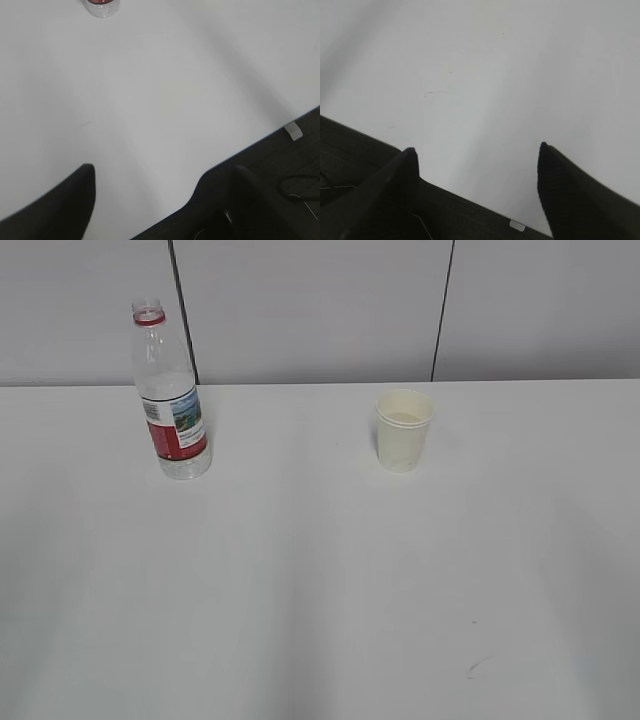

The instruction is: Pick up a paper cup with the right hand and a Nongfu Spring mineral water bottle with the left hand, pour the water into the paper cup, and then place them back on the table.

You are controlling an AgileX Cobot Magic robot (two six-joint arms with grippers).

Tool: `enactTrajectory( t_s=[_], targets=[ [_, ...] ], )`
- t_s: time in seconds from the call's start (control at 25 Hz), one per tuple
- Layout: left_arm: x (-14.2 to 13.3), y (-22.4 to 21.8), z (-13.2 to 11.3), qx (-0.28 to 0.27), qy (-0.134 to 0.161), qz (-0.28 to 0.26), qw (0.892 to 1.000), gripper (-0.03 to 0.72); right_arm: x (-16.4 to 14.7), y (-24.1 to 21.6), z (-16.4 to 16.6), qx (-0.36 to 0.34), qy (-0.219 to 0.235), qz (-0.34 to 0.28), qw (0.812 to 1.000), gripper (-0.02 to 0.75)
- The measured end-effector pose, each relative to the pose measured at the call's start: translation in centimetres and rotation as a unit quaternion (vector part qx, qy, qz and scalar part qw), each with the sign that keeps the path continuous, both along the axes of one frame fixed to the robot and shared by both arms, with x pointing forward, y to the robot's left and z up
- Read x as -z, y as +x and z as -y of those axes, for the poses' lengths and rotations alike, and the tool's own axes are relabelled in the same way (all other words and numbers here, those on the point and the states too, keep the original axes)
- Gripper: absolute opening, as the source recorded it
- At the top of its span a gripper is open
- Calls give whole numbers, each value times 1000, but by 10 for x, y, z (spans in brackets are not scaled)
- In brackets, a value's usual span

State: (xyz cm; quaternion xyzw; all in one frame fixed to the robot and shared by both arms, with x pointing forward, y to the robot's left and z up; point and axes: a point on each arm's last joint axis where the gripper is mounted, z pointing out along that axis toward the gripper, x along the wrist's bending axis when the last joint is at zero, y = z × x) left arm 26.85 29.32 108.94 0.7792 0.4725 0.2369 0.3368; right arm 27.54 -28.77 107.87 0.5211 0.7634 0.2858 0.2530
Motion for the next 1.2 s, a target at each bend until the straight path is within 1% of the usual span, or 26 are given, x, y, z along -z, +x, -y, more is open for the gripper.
enactTrajectory(
  t_s=[0.12, 0.2, 0.32, 1.2],
  targets=[
    [15, 2, 1, 2, -2, 6, 1000, 496, 22, -6, 2, 4, -2, 20, 1000, 546],
    [25, 5, 3, 3, 1, 1, 1000, 496, 37, -7, 3, 5, -3, 23, 1000, 546],
    [29, 6, 4, 4, 2, -2, 1000, 496, 50, -9, 4, 11, -2, 19, 1000, 546],
    [29, 6, 4, 5, -1, 2, 1000, 496, 51, -8, 4, 15, 0, 24, 1000, 546]
  ],
)
